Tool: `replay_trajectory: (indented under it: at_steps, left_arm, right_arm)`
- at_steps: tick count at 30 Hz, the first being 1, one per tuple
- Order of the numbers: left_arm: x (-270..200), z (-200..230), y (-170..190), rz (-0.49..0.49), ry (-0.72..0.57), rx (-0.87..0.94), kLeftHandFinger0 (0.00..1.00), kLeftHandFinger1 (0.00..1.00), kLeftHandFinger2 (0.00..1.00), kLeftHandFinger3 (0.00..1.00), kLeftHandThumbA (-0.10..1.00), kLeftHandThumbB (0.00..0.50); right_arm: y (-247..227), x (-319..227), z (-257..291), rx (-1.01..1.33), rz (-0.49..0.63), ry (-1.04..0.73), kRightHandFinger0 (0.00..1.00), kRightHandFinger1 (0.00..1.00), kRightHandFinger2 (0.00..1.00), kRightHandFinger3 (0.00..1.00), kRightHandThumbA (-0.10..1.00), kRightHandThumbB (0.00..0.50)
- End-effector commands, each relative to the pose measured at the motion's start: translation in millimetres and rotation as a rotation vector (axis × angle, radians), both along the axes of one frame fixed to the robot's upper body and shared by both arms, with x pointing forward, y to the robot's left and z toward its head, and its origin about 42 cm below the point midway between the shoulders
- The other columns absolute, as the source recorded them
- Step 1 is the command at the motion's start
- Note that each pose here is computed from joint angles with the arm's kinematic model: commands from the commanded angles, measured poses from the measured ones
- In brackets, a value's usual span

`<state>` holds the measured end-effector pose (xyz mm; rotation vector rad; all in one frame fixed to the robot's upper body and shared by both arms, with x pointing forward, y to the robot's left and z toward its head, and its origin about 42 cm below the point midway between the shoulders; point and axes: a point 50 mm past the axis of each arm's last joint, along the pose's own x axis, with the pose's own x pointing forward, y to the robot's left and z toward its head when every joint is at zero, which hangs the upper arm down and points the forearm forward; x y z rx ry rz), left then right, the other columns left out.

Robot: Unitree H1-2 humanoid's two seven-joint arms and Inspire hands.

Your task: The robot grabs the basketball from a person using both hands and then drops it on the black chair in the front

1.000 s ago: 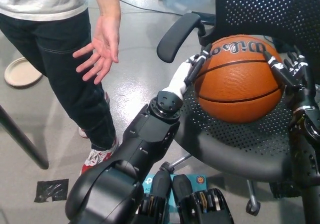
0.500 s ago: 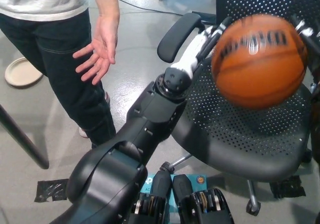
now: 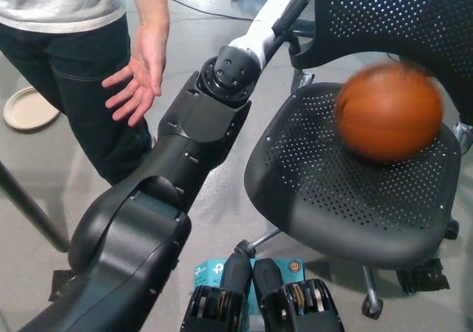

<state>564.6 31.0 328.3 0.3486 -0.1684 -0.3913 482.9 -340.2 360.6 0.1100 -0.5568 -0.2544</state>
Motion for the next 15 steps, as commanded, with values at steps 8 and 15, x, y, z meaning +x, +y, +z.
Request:
replay_trajectory:
  at_steps: [8, 15]
  left_arm:
    - [-17, 42, 24, -0.137, -0.233, -0.037, 1.00, 1.00, 1.00, 1.00, 1.00, 0.426]
    - [-98, 35, 44, -0.214, -0.461, -0.042, 1.00, 1.00, 1.00, 1.00, 1.00, 0.266]
  right_arm:
    - [32, -42, 36, -0.172, 0.076, -0.176, 1.00, 1.00, 1.00, 1.00, 1.00, 0.333]
    - [68, -106, 14, -0.299, 0.162, -0.230, 1.00, 1.00, 1.00, 1.00, 1.00, 0.344]
